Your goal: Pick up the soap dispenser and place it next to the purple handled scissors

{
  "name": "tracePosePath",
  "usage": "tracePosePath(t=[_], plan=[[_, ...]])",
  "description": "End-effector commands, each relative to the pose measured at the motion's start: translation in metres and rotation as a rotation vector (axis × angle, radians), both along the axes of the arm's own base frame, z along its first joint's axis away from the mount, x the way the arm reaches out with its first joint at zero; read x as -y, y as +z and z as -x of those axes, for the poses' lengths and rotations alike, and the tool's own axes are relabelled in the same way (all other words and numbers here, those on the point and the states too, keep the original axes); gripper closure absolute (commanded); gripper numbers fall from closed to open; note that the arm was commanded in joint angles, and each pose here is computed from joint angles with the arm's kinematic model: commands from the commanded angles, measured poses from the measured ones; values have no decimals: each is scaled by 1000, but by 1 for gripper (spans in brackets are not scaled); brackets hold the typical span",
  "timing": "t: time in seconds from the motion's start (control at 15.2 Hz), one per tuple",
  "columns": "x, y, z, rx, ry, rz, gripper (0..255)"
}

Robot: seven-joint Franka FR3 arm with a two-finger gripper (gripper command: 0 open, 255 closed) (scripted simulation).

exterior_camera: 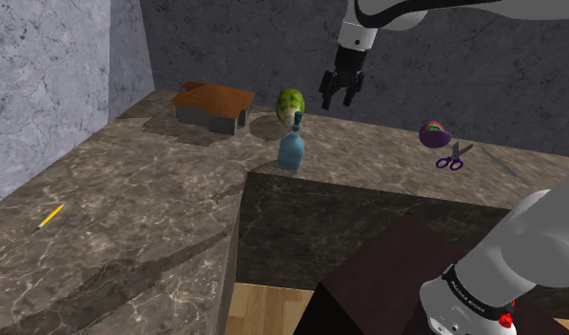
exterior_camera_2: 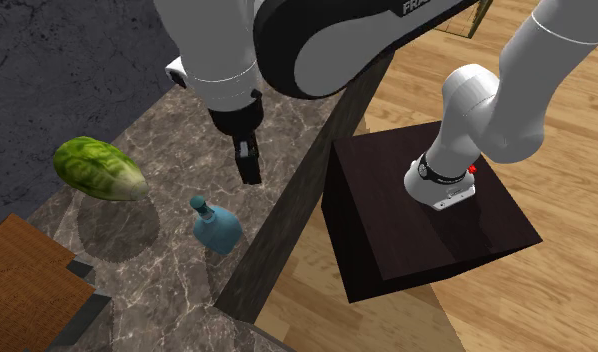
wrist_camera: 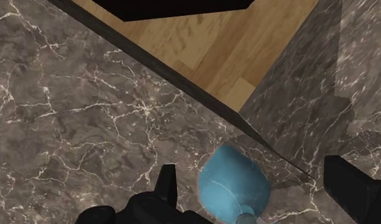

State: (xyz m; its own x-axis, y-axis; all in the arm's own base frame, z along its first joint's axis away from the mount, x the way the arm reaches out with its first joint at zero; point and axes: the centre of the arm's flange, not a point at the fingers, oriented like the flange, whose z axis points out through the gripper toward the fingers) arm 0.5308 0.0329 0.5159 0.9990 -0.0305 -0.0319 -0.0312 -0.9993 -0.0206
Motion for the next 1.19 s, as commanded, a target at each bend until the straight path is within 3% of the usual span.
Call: tracePosePath(t=[0.0,0.59,1.12], plan=[[-4,-10,-26,-6,-3,-1,0],[-19,-58,-135,-31,-16,-3,0],[-20,-98,-132,-31,-16,-3,0]])
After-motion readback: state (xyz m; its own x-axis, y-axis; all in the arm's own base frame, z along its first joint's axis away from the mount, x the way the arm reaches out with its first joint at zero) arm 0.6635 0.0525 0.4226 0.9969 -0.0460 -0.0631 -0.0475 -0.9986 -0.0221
